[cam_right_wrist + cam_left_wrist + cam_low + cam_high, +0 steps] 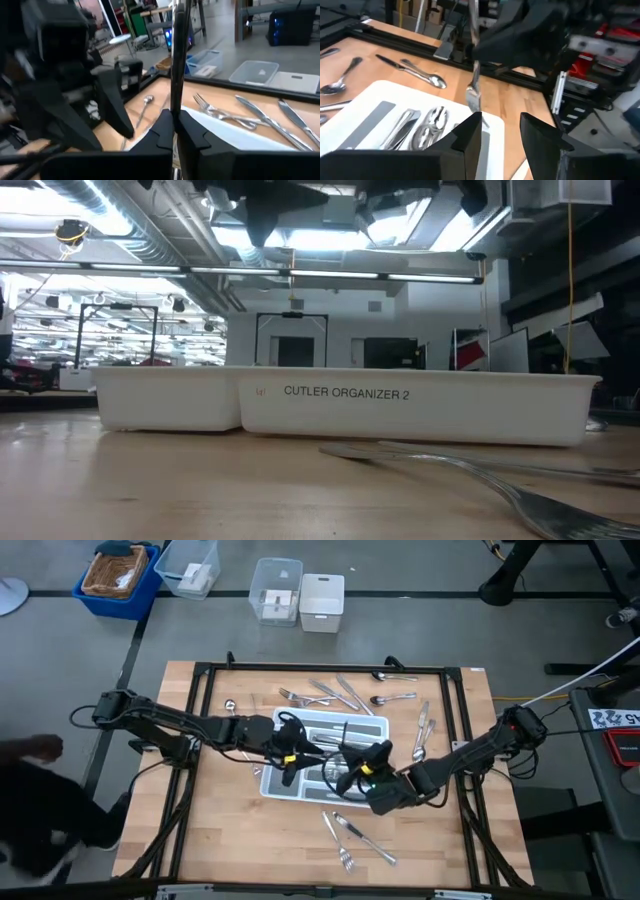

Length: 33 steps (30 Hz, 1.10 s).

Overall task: Sort silverware
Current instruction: Put the fork into the organizer tray

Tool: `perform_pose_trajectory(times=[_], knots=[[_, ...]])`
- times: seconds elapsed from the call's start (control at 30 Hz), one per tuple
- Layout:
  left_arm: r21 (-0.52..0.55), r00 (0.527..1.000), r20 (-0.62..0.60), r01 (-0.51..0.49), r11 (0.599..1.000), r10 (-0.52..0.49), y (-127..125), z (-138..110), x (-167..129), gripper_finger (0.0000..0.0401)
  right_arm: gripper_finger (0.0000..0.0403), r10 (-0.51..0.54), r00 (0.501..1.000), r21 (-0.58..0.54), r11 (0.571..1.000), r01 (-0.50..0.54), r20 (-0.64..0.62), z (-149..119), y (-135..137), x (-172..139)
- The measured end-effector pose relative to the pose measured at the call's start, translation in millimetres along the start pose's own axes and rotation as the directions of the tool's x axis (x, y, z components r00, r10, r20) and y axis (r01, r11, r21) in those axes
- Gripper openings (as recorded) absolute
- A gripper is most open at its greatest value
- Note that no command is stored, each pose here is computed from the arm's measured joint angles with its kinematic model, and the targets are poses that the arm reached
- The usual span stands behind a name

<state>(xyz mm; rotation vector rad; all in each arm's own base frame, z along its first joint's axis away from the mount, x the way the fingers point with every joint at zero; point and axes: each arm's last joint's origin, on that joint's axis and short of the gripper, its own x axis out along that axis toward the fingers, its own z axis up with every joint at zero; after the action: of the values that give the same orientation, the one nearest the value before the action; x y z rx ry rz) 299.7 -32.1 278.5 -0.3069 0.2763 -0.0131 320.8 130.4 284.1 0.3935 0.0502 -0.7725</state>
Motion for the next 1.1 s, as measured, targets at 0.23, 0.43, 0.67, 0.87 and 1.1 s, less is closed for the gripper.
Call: perform_pose_trajectory(times=[0.23, 0.43, 0.67, 0.87, 1.1], knots=[[-0.006, 1.0, 0.01, -0.028, 1.0, 0.028, 1, 0, 0, 0.0125, 0.0005, 0.004, 0.999, 0.026, 1.0, -0.006, 0.05, 12, 3, 10], [-0.01, 0.993, 0.038, -0.11, 0.994, 0.11, 3, 1, 0, 0.0125, 0.0005, 0.018, 0.998, 0.054, 0.998, -0.021, 0.068, 22, 1, 25], [-0.017, 0.972, 0.072, -0.222, 0.975, 0.223, 7, 2, -1, 0.0125, 0.0005, 0.063, 0.996, 0.064, 0.996, -0.067, 0.064, 31, -1, 39], [0.016, 0.956, 0.086, -0.284, 0.959, 0.282, 10, 1, 0, 0.0115, 0.0005, 0.077, 0.995, 0.039, 0.996, -0.08, 0.068, 33, -1, 41], [0.04, 0.955, 0.056, -0.293, 0.955, 0.291, 12, -8, 12, 0.003, 0.0005, 0.088, 0.995, 0.019, 0.996, -0.089, 0.055, 31, -1, 41]])
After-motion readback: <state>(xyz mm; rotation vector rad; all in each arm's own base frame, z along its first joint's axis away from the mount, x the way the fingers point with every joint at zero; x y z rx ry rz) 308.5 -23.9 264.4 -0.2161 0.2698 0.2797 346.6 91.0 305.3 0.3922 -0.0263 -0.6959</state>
